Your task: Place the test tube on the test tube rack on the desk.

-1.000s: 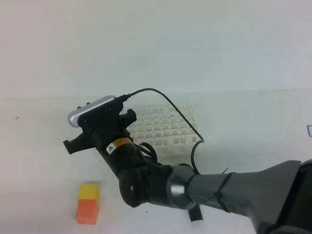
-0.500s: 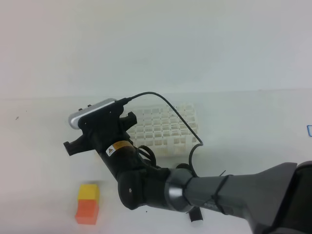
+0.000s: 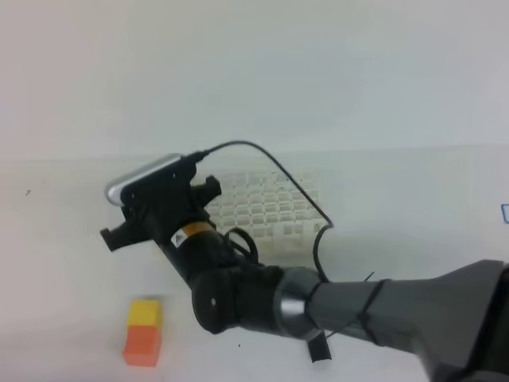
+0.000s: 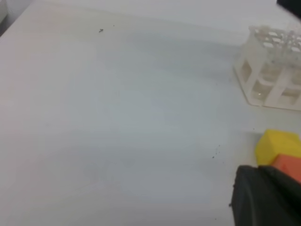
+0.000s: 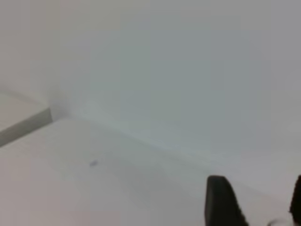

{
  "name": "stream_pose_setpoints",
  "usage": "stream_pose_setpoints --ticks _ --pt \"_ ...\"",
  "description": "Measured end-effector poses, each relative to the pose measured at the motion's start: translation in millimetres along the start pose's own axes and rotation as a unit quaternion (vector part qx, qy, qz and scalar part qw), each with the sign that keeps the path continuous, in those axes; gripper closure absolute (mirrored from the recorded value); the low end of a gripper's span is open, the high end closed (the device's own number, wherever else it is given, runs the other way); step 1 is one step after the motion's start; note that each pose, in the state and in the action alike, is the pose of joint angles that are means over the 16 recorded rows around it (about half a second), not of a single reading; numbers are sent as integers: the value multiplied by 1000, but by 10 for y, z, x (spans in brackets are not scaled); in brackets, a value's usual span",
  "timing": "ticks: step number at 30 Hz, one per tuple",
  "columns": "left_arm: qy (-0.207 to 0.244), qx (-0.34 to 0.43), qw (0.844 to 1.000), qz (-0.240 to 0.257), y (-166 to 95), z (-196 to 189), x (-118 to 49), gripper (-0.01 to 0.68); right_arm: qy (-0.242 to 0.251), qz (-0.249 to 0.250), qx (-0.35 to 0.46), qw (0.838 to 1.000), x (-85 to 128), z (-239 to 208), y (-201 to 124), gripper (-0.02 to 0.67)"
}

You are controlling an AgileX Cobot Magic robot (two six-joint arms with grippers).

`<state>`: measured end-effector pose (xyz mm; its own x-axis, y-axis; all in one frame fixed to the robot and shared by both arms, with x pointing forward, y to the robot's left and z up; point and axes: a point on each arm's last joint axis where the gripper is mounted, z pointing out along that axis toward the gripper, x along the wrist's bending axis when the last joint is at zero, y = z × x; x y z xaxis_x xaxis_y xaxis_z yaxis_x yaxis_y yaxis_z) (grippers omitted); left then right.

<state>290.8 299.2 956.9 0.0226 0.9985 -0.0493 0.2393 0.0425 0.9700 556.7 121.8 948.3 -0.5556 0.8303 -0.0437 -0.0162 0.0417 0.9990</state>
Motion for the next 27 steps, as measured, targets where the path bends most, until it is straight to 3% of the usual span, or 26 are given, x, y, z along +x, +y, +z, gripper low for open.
stream_pose_setpoints --ticks 9,16,21,27 --pt "15 2 1000 -20 -16 1 16 674 5 -29 -79 996 -56 -123 747 342" --pt "23 0 999 -29 -4 -3 24 674 -4 -60 -119 991 -122 -240 1155 408" --pt "23 -2 999 -29 9 -8 23 674 -26 -78 -104 991 -191 -270 1153 499" --pt "23 -1 999 -29 8 -5 24 674 -49 -86 -41 994 -262 -245 832 597"
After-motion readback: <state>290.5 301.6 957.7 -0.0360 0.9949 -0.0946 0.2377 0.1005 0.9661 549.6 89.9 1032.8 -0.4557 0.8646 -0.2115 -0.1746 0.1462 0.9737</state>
